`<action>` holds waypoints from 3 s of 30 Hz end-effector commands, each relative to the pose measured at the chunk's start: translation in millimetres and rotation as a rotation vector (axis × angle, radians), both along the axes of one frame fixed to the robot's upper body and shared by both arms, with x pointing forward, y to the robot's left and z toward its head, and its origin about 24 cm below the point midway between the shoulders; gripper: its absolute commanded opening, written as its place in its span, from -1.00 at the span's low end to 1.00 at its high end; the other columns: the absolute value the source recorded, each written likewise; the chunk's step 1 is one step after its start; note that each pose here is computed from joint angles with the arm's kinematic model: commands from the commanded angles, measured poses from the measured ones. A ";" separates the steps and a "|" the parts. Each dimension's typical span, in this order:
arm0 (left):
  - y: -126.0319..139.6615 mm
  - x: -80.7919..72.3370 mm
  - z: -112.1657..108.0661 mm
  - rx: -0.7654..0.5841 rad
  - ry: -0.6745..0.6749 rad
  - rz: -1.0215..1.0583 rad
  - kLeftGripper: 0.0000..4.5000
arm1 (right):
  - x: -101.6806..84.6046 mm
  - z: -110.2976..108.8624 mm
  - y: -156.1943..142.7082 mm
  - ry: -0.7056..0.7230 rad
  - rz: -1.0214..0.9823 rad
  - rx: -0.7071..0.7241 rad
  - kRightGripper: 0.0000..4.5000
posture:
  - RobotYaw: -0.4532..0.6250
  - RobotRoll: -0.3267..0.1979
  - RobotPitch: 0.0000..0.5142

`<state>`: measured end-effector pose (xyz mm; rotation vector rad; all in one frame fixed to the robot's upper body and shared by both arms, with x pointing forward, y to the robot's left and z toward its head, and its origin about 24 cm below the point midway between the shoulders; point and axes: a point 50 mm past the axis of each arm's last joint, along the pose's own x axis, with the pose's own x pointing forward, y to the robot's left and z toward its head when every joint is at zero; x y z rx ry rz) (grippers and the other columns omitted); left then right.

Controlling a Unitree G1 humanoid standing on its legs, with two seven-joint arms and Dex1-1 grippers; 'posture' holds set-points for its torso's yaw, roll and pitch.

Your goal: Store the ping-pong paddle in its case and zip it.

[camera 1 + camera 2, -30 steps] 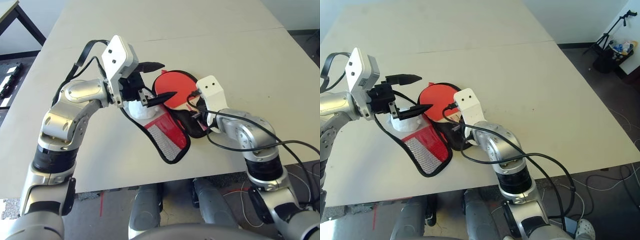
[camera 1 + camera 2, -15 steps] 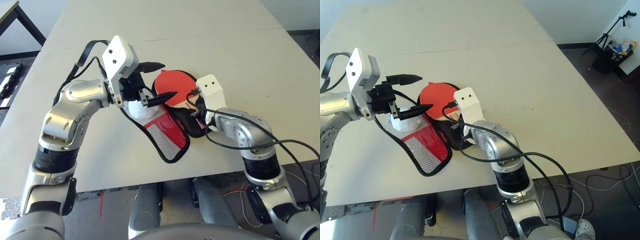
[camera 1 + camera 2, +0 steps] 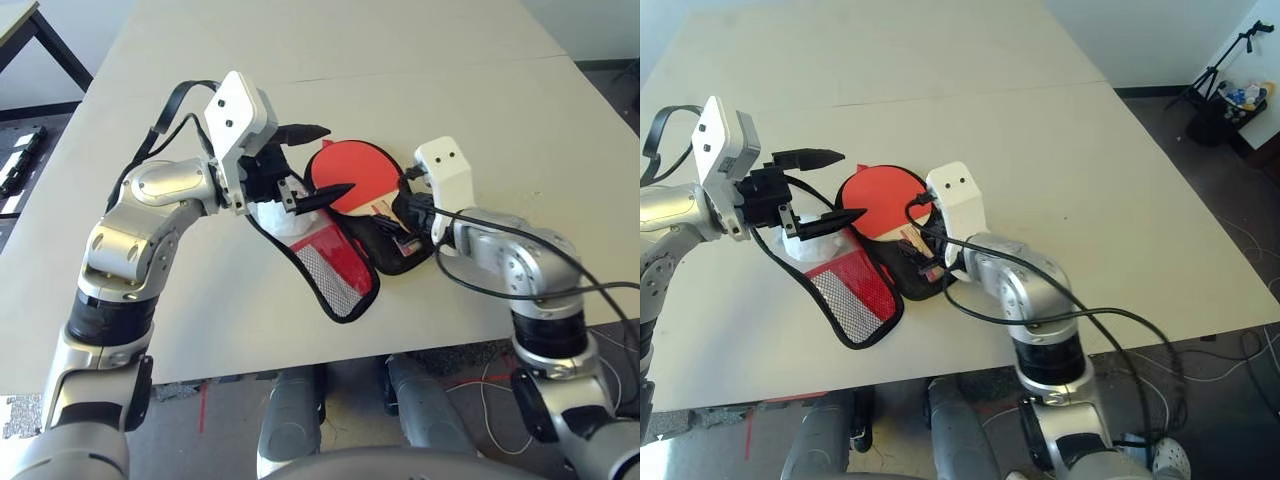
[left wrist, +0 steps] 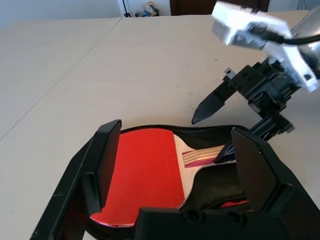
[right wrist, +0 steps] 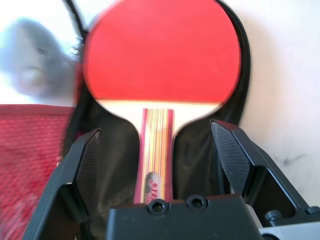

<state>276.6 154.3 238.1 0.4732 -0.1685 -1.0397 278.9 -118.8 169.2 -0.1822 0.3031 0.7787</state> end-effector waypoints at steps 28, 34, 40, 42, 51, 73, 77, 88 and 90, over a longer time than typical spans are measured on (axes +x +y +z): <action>118.1 -60.7 11.8 0.309 0.327 0.279 1.00 | 6.1 6.6 -66.6 0.150 0.504 0.165 0.98 | 0.07 0.25 -0.11; 80.0 -55.4 -16.2 0.254 0.374 0.131 1.00 | 9.3 9.1 -73.2 0.130 0.466 0.163 0.98 | 0.04 0.25 -0.10; 29.7 -44.5 -11.2 0.156 0.353 -0.082 1.00 | 12.6 15.1 -86.1 0.111 0.427 0.168 0.98 | 0.00 0.25 -0.10; 14.5 -39.3 -5.5 0.115 0.312 -0.134 1.00 | 14.7 17.7 -94.2 0.101 0.404 0.156 0.98 | -0.01 0.25 -0.11; -56.8 -17.0 -0.3 -0.131 0.187 -0.287 1.00 | 25.9 32.1 -137.3 0.043 0.259 0.104 0.98 | -0.07 0.25 -0.14; -15.8 -1.9 -5.9 -0.128 0.117 -0.110 1.00 | 33.3 26.7 -128.4 0.015 0.239 0.089 0.98 | -0.08 0.25 -0.19; -6.8 2.3 -3.6 -0.155 0.094 -0.056 1.00 | 36.6 20.9 -123.2 -0.008 0.225 0.060 0.98 | -0.08 0.25 -0.17; -0.3 6.6 1.3 -0.175 0.063 -0.026 1.00 | 44.1 4.0 -111.6 -0.002 0.167 0.064 0.98 | -0.09 0.25 -0.17; 1.2 7.6 2.4 -0.177 0.057 -0.018 1.00 | 45.5 2.0 -110.3 0.005 0.150 0.069 0.98 | -0.10 0.25 -0.17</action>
